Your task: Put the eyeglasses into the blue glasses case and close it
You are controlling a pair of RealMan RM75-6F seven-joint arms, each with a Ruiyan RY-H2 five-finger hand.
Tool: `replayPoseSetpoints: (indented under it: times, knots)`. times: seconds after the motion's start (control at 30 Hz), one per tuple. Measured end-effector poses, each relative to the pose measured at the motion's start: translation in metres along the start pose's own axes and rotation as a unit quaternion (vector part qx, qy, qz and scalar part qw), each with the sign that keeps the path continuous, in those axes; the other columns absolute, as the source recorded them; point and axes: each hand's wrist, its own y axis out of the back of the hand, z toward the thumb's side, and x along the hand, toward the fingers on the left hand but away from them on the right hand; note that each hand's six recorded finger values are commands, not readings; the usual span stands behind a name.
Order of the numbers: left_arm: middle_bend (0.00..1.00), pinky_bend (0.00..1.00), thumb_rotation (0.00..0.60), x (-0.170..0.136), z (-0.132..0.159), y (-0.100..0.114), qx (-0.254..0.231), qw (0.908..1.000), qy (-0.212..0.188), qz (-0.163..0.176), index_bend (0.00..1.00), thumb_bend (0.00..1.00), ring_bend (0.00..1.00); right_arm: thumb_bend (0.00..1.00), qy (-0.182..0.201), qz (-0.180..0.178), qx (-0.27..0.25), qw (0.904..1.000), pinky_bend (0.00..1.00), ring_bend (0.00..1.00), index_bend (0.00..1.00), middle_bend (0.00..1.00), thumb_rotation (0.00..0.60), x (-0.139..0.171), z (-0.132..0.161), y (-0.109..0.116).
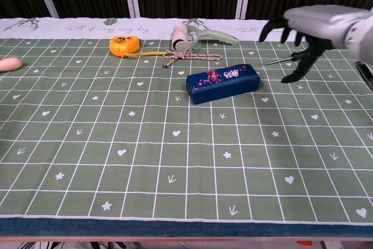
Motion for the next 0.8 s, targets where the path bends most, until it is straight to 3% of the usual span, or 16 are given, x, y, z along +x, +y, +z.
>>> replayPoseSetpoints:
  times: [0.23,0.53,0.8]
  knots:
    - [0.0,0.0,0.6,0.001,0.001,0.001,0.0,1.0,0.0,0.004,0.22,0.29,0.0,0.2,-0.043,-0.041,0.019,0.9981,0.29,0.21,0.22,0.13,0.6,0.079,-0.055,0.024]
    - [0.0,0.0,0.6,0.0,0.002,0.003,0.011,0.9999,-0.006,0.012,0.15,0.29,0.0,0.17,-0.137,-0.092,0.016,0.9862,0.26,0.17,0.18,0.11,0.6,0.181,-0.106,0.022]
    - [0.0,0.0,0.6,0.0,0.004,0.004,0.02,0.9994,-0.024,0.013,0.15,0.29,0.0,0.15,-0.184,-0.111,0.016,0.9765,0.26,0.14,0.15,0.09,0.6,0.238,-0.123,0.011]
